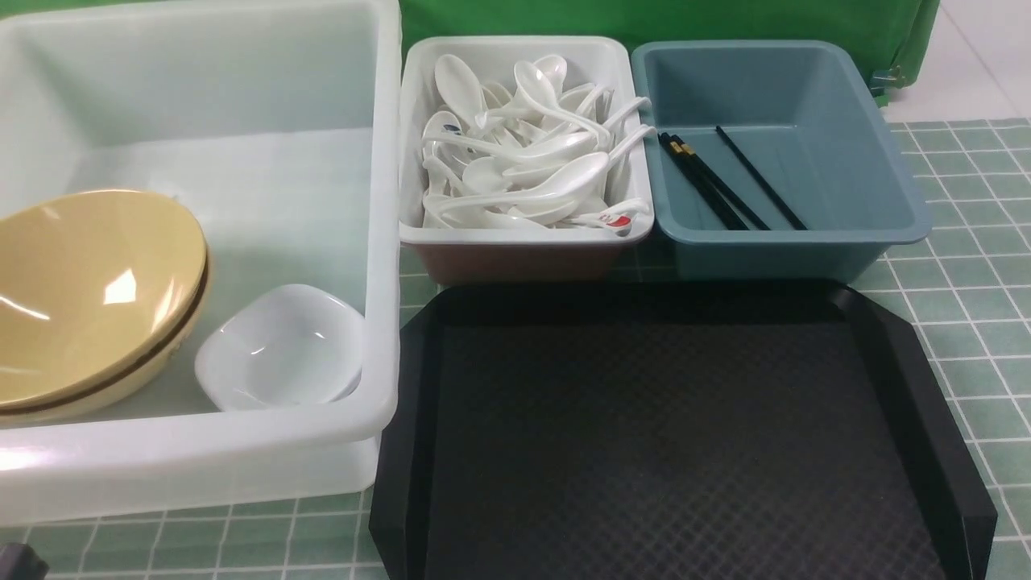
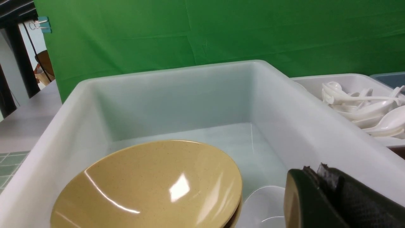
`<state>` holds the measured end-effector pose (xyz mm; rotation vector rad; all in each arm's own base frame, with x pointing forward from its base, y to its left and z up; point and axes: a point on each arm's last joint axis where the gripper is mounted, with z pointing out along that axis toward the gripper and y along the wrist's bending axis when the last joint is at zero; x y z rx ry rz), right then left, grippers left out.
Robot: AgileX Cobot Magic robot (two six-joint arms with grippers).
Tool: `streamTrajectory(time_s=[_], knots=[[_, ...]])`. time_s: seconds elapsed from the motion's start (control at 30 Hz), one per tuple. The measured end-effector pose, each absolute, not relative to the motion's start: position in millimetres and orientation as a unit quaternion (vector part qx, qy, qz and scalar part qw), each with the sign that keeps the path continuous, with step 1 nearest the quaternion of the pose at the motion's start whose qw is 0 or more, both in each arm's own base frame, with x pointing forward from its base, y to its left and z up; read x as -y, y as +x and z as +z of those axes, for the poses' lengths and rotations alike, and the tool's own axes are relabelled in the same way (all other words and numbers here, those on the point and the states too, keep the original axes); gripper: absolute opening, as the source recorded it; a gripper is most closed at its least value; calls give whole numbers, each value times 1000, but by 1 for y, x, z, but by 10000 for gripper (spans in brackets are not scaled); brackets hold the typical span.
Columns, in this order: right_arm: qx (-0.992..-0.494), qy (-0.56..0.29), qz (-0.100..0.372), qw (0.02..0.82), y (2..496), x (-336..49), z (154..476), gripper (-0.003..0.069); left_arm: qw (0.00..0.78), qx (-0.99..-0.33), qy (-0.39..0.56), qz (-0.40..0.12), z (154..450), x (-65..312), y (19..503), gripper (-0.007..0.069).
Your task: On blue table put chopsticks spoon bowls plates into blue grey white boxes.
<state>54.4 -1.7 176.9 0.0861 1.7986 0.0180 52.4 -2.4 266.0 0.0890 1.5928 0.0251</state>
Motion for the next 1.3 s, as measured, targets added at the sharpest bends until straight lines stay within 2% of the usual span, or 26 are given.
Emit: streamTrajectory(time_s=[0.07, 0.2, 0.8, 1.03, 1.07, 1.13, 1.17, 1.3], knots=[[-786, 1, -28, 618, 54, 2, 176, 43, 696, -717, 40, 11, 266, 2, 52, 4], [-787, -28, -50, 615, 54, 2, 176, 46, 695, -718, 40, 11, 265, 2, 52, 4], [-788, -34, -53, 612, 54, 2, 176, 50, 695, -718, 40, 11, 263, 2, 52, 4], [-789, -33, -53, 612, 54, 2, 176, 55, 689, -724, 20, 31, 231, -1, 48, 4], [-789, -32, -53, 612, 54, 2, 176, 55, 671, -742, -18, 7, 214, -1, 51, 4], [-789, -32, -53, 612, 54, 2, 176, 55, 658, -752, -40, -5, 203, -2, 52, 4], [-789, -32, -53, 612, 54, 2, 176, 57, 638, -768, -53, -13, 188, -2, 54, 4], [-789, -32, -54, 612, 54, 2, 176, 62, 614, -787, -55, -24, 177, -1, 54, 4]])
